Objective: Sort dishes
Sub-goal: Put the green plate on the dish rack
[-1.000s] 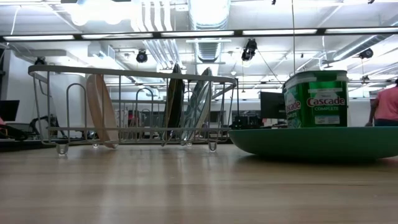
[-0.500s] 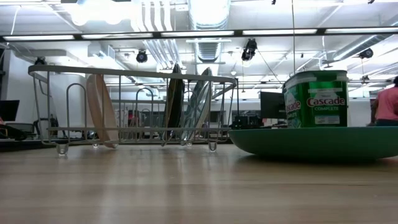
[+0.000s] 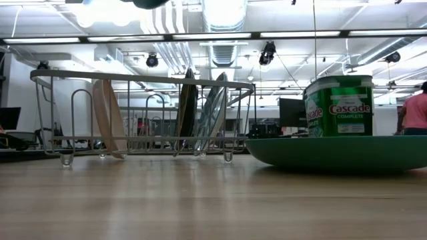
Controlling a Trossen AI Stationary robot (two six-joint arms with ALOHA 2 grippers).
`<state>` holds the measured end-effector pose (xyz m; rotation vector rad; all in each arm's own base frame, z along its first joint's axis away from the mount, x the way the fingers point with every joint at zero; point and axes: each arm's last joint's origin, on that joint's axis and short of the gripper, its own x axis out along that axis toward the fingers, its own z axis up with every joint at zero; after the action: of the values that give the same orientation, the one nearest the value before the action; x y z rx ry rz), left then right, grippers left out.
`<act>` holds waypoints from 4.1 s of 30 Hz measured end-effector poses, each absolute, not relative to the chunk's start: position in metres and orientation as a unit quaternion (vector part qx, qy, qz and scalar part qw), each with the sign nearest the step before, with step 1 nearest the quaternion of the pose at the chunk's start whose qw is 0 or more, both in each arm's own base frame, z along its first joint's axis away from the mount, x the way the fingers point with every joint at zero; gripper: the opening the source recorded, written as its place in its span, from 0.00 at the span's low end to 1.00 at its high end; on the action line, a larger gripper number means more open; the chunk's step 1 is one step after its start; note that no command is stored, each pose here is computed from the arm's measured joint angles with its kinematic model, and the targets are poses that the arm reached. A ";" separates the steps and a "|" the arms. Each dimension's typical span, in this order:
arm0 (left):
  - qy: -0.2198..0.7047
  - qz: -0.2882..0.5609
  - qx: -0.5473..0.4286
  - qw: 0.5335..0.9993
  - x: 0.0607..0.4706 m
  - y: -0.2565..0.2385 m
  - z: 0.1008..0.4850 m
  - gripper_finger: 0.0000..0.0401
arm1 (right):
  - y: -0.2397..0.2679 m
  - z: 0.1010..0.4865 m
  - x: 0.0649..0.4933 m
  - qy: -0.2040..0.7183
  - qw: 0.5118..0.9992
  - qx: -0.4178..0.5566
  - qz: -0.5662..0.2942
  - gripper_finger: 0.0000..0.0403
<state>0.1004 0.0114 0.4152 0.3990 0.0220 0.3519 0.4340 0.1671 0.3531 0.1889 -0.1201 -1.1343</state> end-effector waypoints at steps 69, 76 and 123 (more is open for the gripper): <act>-0.060 0.355 0.136 0.923 0.095 0.020 0.431 0.73 | 0.047 0.224 0.471 0.051 0.801 0.189 -0.565 0.09; -0.053 0.352 0.130 0.925 0.097 0.020 0.429 0.73 | 0.046 0.223 0.471 0.061 0.803 0.180 -0.564 0.08; -0.072 0.349 0.082 0.931 0.080 0.020 0.428 0.73 | 0.027 0.227 0.486 0.072 0.821 0.149 -0.547 0.08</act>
<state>0.0803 0.0197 0.4285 0.1679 -0.1484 0.7151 0.4859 0.0266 0.2271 0.3176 0.1533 -1.1634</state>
